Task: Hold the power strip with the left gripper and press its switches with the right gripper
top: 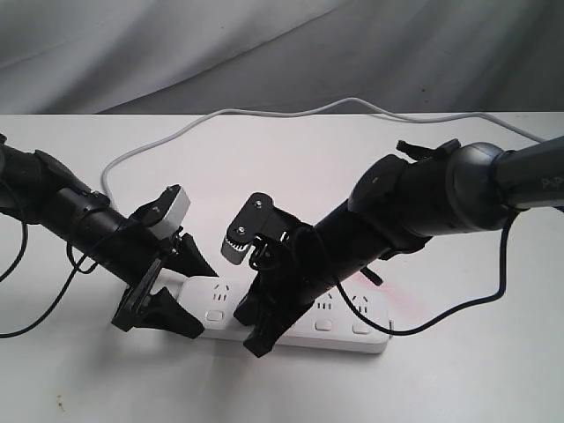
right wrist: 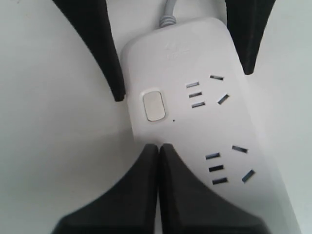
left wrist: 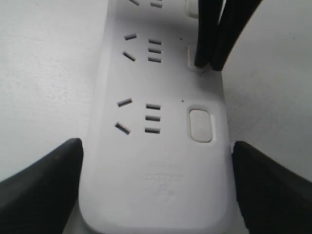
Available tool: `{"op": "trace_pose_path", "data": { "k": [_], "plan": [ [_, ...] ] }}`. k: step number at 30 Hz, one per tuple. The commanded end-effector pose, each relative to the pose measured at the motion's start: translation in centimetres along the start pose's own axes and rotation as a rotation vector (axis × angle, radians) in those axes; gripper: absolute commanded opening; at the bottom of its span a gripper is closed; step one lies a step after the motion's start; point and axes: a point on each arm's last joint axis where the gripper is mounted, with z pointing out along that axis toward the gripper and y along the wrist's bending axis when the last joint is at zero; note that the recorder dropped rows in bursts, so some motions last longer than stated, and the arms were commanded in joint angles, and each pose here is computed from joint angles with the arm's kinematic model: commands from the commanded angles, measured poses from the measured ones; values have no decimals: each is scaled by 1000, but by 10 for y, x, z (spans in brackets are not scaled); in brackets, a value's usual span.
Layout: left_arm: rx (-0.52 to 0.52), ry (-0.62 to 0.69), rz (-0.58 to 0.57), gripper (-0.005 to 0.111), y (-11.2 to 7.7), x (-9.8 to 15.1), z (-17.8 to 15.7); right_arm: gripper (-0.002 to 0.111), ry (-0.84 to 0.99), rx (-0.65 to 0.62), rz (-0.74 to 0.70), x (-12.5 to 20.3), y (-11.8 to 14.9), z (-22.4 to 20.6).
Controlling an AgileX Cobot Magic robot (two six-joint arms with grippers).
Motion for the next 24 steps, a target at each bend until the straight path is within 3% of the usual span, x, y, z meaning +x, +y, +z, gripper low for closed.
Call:
{"op": "trace_pose_path", "data": {
  "k": [1, 12, 24],
  "plan": [
    [-32, 235, 15, 58, 5, 37, 12, 0, 18, 11, -19, 4, -1, 2],
    [-32, 235, 15, 58, 5, 37, 12, 0, 50, 59, -32, 12, -4, 4],
    [-30, 234, 15, 58, 5, 37, 12, 0, 106, 9, -26, 21, 7, 31]
  ]
}}
